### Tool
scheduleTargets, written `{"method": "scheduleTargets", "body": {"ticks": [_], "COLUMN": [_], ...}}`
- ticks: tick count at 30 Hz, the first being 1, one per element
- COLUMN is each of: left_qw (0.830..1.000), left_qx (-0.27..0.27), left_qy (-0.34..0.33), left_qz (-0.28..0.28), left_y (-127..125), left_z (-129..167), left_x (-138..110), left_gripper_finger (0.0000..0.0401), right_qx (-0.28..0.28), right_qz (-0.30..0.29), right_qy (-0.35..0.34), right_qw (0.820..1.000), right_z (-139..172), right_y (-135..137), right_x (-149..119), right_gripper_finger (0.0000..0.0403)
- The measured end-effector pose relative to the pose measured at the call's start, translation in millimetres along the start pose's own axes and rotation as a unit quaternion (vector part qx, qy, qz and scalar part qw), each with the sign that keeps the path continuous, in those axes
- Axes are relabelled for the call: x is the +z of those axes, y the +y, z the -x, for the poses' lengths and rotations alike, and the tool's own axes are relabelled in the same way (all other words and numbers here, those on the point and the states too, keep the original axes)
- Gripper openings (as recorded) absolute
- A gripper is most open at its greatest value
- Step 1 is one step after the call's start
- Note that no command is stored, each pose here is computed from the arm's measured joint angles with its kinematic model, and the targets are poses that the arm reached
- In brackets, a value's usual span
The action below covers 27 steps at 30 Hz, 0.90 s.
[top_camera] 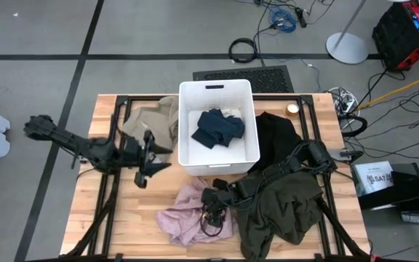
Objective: Sort clothes
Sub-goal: Put the pink shirt into the white laundry bin
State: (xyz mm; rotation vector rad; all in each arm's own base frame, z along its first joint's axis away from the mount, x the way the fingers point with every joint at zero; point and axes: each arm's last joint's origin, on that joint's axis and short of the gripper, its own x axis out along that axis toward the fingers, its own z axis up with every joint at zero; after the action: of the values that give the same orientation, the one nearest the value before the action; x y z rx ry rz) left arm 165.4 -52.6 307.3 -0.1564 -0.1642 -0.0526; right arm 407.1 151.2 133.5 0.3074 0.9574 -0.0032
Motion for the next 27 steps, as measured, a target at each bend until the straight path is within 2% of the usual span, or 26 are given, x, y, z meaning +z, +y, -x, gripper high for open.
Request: {"method": "scheduleTargets", "body": {"ticks": [3, 5, 15, 18, 23, 27], "left_qw": [0.999, 0.998, 0.998, 0.998, 0.997, 0.996], "left_qx": [-0.017, -0.026, 0.029, 0.03, 0.033, 0.032], "left_qy": [-0.037, -0.059, -0.057, -0.052, -0.065, -0.077], "left_qz": [0.017, 0.018, -0.027, -0.035, -0.041, -0.031], "left_y": [-2.0, -2.8, 0.5, 0.7, 1.7, 2.5], "left_z": [8.1, 12.1, 14.0, 14.1, 17.3, 20.9], "left_x": [-20.5, -25.5, -29.7, -30.7, -25.9, -21.4], "left_gripper_finger": [0.0215, 0.0215, 0.0215, 0.0215, 0.0215, 0.0215], "right_qx": [0.002, 0.002, 0.03, 0.054, 0.076, 0.094], "right_qz": [0.001, 0.004, 0.035, 0.062, 0.106, 0.153], "right_qy": [0.0, 0.002, -0.024, -0.066, -0.145, -0.228], "right_qw": [1.0, 1.0, 0.999, 0.994, 0.981, 0.957], "right_z": [0.8, 1.2, 15.0, 40.2, 99.3, 155.7], "right_y": [1.6, 3.3, 12.2, 15.4, 13.9, 18.4], "right_x": [-0.6, -1.9, 5.3, 22.3, 51.4, 67.4], "right_gripper_finger": [0.0014, 0.0013, 0.0013, 0.0013, 0.0011, 0.0011]}}
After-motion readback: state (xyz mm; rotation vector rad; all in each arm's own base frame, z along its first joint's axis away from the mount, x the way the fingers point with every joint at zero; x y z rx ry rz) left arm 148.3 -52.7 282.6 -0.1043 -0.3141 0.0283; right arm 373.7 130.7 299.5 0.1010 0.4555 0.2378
